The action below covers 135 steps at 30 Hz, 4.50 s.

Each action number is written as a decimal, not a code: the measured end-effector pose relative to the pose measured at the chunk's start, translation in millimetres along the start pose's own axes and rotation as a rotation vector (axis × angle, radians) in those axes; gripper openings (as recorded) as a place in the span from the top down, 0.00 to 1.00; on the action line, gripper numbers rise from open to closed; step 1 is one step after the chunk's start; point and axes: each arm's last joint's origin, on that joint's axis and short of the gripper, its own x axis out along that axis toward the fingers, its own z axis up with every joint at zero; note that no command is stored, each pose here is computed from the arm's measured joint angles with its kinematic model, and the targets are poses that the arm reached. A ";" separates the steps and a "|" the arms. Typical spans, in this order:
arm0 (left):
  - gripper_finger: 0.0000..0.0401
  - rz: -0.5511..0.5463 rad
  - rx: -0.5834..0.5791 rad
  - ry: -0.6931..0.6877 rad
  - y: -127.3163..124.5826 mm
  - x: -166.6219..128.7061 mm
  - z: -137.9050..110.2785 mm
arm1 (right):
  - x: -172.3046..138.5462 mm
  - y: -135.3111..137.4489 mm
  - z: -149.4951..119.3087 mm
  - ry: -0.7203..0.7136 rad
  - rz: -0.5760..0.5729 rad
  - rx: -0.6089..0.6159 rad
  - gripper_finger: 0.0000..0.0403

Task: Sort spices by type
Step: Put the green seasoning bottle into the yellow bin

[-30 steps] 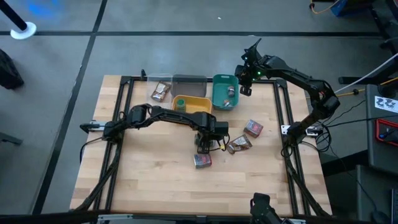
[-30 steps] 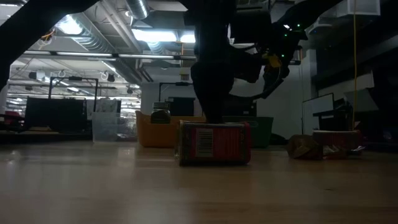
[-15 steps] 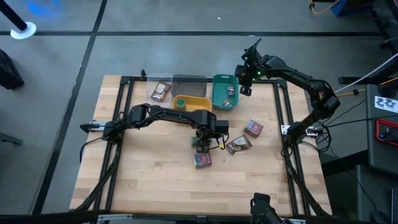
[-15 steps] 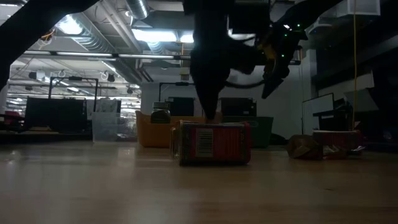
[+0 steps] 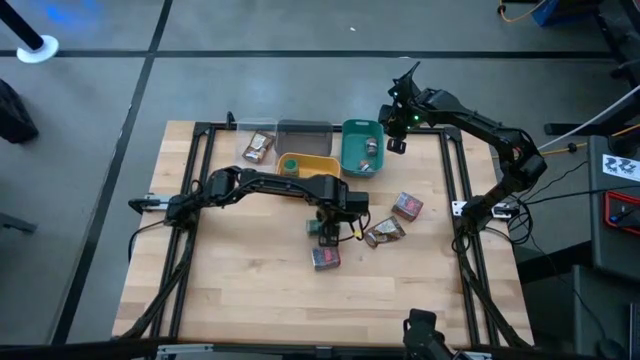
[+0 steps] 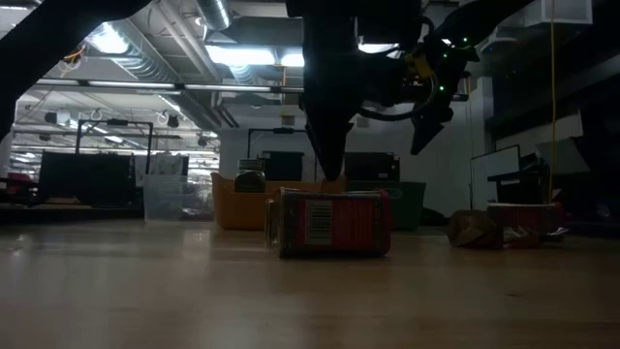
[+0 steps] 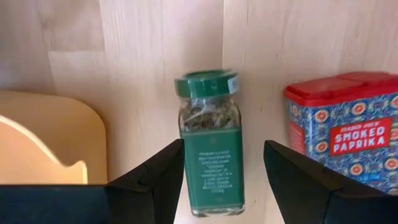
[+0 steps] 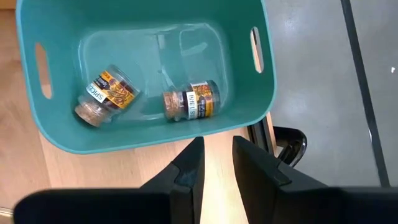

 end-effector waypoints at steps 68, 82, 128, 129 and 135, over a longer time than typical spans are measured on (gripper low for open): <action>0.54 0.342 -0.262 -0.144 76.0 -75.8 -20.2 | -42.7 84.0 -82.7 -0.513 0.355 -0.073 0.79; 0.52 0.371 -0.317 -0.088 106.9 -72.0 -28.3 | -42.7 83.9 -82.8 -0.512 0.355 -0.072 0.79; 0.53 0.551 -0.351 -0.144 56.0 -73.5 -81.7 | -43.1 82.9 -81.3 -0.527 0.342 -0.080 0.79; 0.53 0.509 -0.358 -0.162 60.9 -68.1 -79.7 | -43.1 82.9 -81.2 -0.528 0.342 -0.081 0.79; 0.52 0.252 -0.304 -0.397 80.8 -46.3 -59.9 | -43.2 82.8 -81.2 -0.529 0.341 -0.081 0.79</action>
